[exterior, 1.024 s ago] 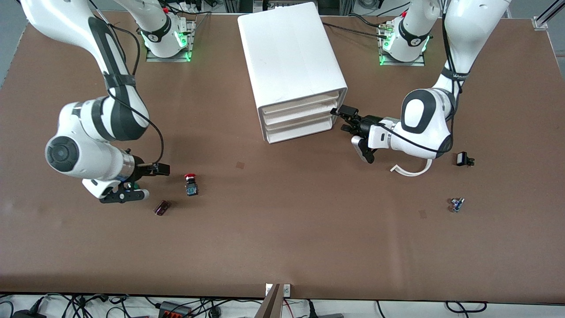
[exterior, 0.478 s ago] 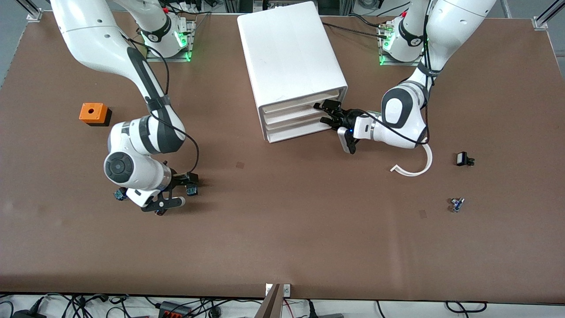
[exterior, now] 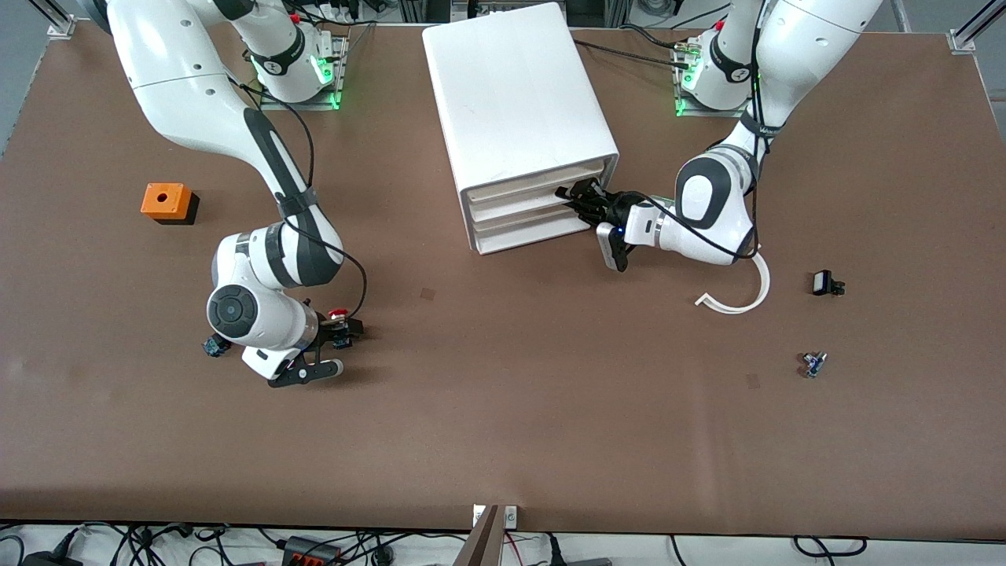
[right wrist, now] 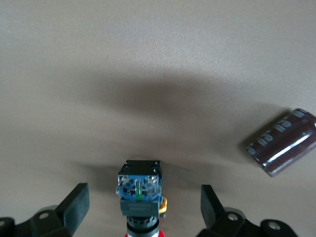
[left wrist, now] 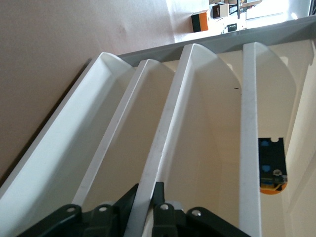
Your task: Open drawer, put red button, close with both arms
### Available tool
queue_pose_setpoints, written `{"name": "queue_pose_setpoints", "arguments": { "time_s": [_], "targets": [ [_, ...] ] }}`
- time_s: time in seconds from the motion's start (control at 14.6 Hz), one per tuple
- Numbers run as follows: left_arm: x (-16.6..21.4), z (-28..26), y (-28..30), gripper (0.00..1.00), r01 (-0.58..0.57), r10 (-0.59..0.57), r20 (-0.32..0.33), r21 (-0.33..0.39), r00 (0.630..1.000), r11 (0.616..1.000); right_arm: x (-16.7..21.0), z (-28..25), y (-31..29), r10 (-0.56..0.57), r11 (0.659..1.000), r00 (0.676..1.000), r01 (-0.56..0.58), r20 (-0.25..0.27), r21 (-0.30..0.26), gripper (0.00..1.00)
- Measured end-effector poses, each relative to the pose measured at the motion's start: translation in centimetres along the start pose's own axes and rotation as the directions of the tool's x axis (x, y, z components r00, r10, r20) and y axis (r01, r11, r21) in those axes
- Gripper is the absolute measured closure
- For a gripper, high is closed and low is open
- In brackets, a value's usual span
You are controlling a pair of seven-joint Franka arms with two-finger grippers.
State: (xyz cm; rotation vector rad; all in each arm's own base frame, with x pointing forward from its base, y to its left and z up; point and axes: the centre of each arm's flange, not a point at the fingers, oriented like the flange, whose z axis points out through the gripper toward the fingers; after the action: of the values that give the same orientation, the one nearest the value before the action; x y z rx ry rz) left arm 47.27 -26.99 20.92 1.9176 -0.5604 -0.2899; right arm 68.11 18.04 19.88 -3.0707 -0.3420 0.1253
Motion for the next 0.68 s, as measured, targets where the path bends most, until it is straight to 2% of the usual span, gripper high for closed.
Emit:
{"name": "queue_pose_setpoints", "arguments": {
  "time_s": [0.27,0.68],
  "targets": [
    [1.8,-1.3,-0.3,0.89,-0.026,0.026,-0.023,0.008,0.999,1.000,-0.1,1.2,-0.1,-0.069,0.998,0.998,0.069,0.012,0.000,0.00],
    [7.1,-6.2,-2.0,0.89,-0.081,0.083,-0.032,0.067,0.996,0.994,-0.2,1.5,-2.0,-0.123,0.992,0.992,0.123,0.018,-0.004,0.00]
  ]
}}
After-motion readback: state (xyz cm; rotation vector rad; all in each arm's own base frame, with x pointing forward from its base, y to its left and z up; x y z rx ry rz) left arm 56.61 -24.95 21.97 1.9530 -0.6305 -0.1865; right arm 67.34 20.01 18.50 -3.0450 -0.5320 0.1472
